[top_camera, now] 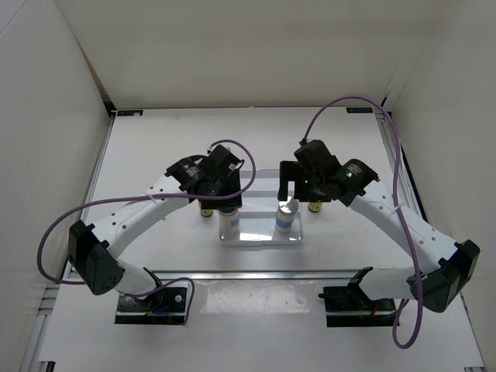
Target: Organize the condiment bottles
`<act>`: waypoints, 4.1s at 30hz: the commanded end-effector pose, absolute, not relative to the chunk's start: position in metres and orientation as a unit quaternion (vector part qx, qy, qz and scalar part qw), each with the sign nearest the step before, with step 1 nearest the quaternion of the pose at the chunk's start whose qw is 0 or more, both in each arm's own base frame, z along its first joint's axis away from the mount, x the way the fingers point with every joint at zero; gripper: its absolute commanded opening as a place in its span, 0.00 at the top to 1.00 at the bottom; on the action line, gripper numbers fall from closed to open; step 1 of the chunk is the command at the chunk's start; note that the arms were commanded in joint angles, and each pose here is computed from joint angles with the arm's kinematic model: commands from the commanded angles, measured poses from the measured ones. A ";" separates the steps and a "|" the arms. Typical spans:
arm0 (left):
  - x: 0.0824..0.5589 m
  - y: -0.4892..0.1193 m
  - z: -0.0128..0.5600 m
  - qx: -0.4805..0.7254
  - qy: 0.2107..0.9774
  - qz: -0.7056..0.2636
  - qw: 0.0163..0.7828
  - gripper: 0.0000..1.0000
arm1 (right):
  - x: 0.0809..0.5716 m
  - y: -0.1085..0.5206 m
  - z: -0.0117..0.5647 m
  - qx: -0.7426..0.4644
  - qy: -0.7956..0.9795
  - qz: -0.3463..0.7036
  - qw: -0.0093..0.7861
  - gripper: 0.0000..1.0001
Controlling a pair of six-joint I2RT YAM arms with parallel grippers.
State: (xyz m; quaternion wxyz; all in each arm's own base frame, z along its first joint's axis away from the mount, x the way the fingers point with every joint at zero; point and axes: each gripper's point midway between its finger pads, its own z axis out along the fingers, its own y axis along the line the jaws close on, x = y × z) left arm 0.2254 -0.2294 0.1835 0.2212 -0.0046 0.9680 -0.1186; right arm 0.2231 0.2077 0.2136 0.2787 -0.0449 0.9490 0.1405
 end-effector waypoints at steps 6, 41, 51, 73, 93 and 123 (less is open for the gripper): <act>0.239 -0.243 0.174 -0.010 0.959 -0.139 0.247 0.70 | 0.220 0.186 0.213 -0.038 0.948 0.109 0.296 0.00; 0.265 -0.180 0.252 -0.040 0.913 -0.151 0.377 0.00 | 0.309 0.117 0.150 0.052 0.973 0.022 0.226 0.40; 0.272 -0.157 0.245 -0.051 0.916 -0.125 0.378 0.00 | 0.309 0.109 0.174 0.048 0.967 -0.001 0.250 1.00; 0.275 -0.126 0.217 -0.082 0.926 -0.086 0.358 0.00 | 0.308 0.197 0.193 -0.063 0.955 0.072 0.280 1.00; 0.285 -0.121 0.182 -0.088 0.943 -0.061 0.315 0.00 | 0.307 0.179 0.241 -0.038 0.940 0.054 0.335 0.01; 0.314 -0.147 0.189 -0.060 0.942 -0.092 0.316 0.89 | 0.280 0.156 0.261 -0.035 0.930 0.057 0.362 0.01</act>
